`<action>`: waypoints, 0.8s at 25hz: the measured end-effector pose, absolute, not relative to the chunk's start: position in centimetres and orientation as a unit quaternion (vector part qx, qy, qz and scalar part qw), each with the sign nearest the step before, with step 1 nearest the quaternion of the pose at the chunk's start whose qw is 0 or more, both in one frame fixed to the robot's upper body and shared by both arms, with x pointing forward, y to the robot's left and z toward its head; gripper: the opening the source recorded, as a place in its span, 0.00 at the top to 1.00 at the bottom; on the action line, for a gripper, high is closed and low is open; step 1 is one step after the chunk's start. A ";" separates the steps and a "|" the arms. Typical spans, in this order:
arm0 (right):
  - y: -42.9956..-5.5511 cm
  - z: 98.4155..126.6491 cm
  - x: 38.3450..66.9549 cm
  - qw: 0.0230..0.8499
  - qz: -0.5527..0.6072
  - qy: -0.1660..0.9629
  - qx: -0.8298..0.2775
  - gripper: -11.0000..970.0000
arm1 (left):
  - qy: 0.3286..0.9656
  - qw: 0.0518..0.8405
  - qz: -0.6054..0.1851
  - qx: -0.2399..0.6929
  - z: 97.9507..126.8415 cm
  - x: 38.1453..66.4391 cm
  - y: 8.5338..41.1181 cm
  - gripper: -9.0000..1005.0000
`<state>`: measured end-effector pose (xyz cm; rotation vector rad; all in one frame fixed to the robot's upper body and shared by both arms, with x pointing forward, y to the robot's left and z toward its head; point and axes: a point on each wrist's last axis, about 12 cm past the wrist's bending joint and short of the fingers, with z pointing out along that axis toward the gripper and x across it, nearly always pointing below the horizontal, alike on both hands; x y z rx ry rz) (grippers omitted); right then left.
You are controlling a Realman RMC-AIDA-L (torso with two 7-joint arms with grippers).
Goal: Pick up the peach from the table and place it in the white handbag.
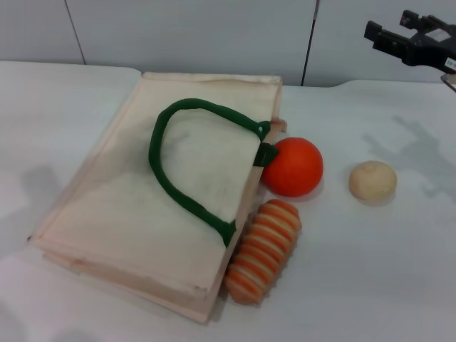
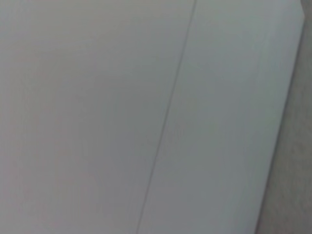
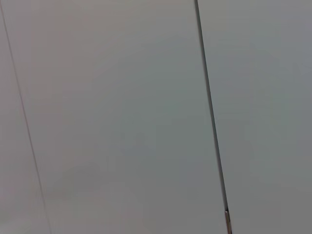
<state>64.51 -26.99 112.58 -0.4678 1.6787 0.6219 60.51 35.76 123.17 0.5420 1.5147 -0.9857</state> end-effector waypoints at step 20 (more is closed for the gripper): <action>-27.5 110.0 63.6 0.666 0.207 0.702 -0.146 0.08 | 0.495 0.845 -0.181 0.090 113.9 57.6 34.0 0.17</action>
